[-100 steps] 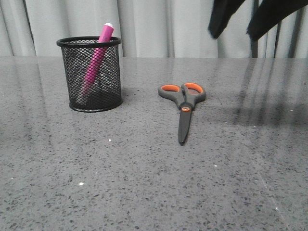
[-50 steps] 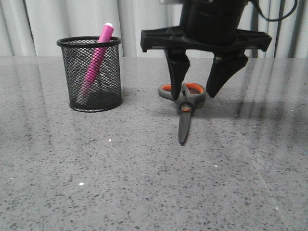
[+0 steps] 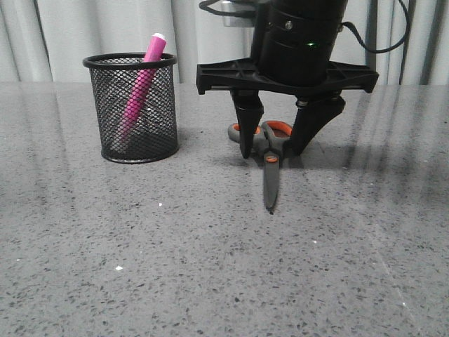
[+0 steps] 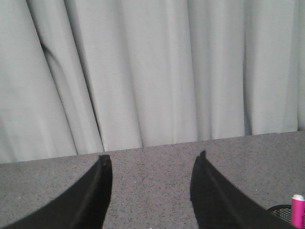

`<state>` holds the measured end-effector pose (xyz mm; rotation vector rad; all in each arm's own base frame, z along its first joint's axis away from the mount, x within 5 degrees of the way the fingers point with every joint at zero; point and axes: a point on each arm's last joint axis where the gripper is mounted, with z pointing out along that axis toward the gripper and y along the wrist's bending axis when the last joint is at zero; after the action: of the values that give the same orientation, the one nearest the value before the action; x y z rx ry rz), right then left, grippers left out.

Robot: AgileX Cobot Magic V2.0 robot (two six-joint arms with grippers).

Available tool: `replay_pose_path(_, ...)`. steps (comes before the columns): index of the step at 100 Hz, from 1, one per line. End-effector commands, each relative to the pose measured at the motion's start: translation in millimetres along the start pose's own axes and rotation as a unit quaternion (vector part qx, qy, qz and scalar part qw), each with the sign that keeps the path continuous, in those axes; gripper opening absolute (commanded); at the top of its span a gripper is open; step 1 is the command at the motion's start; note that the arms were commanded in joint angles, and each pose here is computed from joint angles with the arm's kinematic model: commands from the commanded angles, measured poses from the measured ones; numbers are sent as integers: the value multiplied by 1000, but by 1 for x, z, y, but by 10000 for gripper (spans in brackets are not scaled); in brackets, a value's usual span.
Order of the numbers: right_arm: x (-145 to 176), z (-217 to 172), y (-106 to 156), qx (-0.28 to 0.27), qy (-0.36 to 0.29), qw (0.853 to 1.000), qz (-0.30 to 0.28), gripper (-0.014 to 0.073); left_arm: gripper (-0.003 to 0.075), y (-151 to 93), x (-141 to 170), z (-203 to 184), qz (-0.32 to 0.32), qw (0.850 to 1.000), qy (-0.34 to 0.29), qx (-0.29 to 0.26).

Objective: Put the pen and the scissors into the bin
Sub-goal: 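Lower the right gripper onto the scissors handles and grasp them, then lift the scissors with the right gripper and carry toward the cup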

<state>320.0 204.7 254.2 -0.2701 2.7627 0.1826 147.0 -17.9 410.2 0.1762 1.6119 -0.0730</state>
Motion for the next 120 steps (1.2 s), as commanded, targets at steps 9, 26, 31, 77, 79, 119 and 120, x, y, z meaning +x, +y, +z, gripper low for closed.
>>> replay_pose_path(9, -11, -15, 2, -11, -45, 999, -2, 391, 344, 3, -16, -4, -14, 998, -53, -16)
replay_pose_path(26, -10, -10, 2, -8, -38, 999, -4, 187, 344, 3, -16, -4, -14, 998, -53, -16)
replay_pose_path(31, -10, -10, 2, -7, -38, 999, -7, 109, 344, 3, -16, -4, -14, 998, -53, -16)
replay_pose_path(77, -13, -56, -7, 5, -147, 988, -55, -74, 344, 3, -16, -4, -14, 998, -52, -15)
replay_pose_path(79, -11, -58, -8, 2, -154, 987, -56, -74, 344, 3, -16, -4, -14, 998, -52, -15)
replay_pose_path(119, 19, -132, -7, -175, -487, 853, -71, -74, 344, 3, -16, -4, -18, 998, -51, -14)
replay_pose_path(120, 18, -133, -7, -177, -491, 850, -71, -74, 344, 3, -16, -4, -19, 998, -51, -13)
